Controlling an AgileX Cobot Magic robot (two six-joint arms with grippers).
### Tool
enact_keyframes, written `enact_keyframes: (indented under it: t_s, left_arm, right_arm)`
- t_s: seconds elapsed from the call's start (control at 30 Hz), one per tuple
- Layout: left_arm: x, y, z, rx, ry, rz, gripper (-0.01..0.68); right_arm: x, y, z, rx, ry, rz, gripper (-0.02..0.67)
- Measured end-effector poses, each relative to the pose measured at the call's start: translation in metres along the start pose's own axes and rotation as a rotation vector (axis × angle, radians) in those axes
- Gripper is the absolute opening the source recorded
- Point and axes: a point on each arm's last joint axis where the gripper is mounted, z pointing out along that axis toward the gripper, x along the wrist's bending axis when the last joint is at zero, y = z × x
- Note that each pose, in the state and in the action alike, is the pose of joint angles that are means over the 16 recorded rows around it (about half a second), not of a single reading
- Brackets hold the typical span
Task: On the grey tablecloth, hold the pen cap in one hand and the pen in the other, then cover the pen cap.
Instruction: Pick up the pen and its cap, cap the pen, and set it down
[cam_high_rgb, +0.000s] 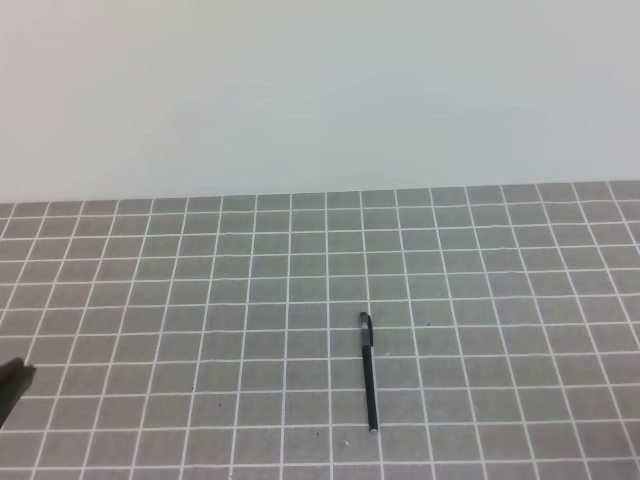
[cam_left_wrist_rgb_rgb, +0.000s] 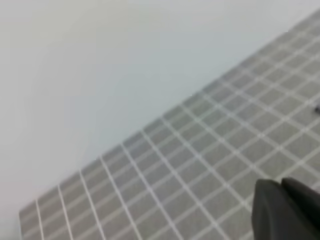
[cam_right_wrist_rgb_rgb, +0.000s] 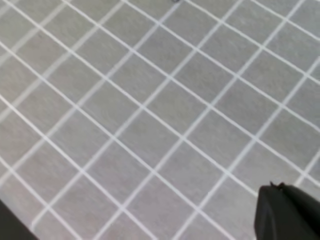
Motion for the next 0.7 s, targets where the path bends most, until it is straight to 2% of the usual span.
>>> enact_keyframes:
  t_s: [0.2,0.7]
  left_arm:
    - [0.0001,-0.0057,-0.0005,0.054,0.003,-0.001,-0.001]
    - [-0.0002,-0.0090,-0.0002,0.082,0.003,-0.001,-0.001]
  right_arm:
    - [0.0000,-0.0112,-0.0020,0.000,-0.017,-0.021,0.000]
    - [-0.0003,-0.0122,-0.0026,0.002,-0.022,-0.024,-0.003]
